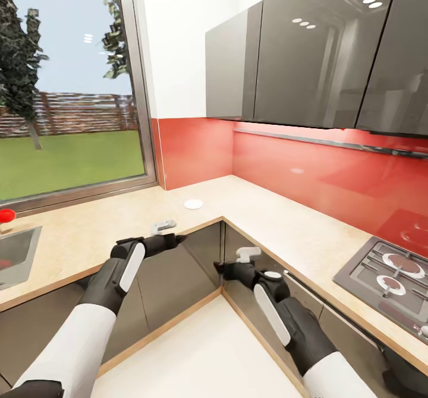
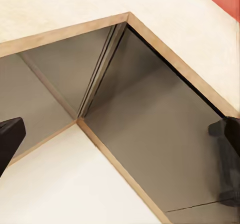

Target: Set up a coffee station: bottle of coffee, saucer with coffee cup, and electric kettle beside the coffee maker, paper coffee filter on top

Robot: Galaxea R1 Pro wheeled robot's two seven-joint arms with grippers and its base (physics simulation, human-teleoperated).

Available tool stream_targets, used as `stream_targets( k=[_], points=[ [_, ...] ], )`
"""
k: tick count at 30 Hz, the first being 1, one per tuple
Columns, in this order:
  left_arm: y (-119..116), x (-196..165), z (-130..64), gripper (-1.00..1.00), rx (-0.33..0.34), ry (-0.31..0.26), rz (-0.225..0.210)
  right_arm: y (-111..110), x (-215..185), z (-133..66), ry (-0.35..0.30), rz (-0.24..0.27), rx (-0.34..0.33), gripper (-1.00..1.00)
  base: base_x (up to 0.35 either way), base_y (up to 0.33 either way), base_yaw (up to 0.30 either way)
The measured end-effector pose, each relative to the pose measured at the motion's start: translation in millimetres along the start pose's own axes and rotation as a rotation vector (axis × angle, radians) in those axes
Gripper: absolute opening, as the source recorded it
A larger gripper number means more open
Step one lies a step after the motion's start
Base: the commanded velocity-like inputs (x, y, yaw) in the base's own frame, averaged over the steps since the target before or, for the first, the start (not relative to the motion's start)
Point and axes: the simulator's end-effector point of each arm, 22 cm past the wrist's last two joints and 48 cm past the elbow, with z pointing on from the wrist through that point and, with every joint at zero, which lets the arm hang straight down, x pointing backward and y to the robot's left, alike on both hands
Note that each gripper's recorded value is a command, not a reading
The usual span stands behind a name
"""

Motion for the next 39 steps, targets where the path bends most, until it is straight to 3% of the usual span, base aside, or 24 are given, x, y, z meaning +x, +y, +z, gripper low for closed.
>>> stream_targets(
  k=[3,7,9,12,15,18,23,39],
  points=[
    [-18,0,-1.1,1.00,0.086,0.000,0.002,15,-19,-10.6,0.054,-0.024,-0.031,1.00,0.000,0.000,0.000],
    [-16,-6,-12.4,1.00,0.184,-0.001,0.019,31,-100,-17.7,0.002,-0.040,-0.080,1.00,0.000,0.000,0.000],
    [-7,-10,-19.8,1.00,0.213,-0.006,0.025,39,-123,-17.6,0.000,-0.010,-0.118,1.00,0.000,0.000,0.000],
    [5,-24,-33.9,1.00,0.271,-0.037,-0.017,33,-142,-8.9,0.079,0.052,-0.141,1.00,0.000,0.000,0.000],
    [12,-30,-38.2,1.00,0.279,-0.055,-0.041,0,-137,0.2,0.136,0.170,-0.111,1.00,0.000,0.000,0.000],
    [14,-28,-38.7,1.00,0.278,-0.057,-0.042,-7,-139,0.2,0.136,0.206,-0.112,1.00,0.000,0.000,0.000],
    [15,-27,-39.5,1.00,0.275,-0.055,-0.044,-8,-137,0.0,0.137,0.219,-0.114,1.00,0.113,0.000,0.000],
    [14,-26,-39.4,1.00,0.278,-0.051,-0.045,-9,-130,1.4,0.146,0.224,-0.112,1.00,0.334,-0.034,0.000]
  ],
)
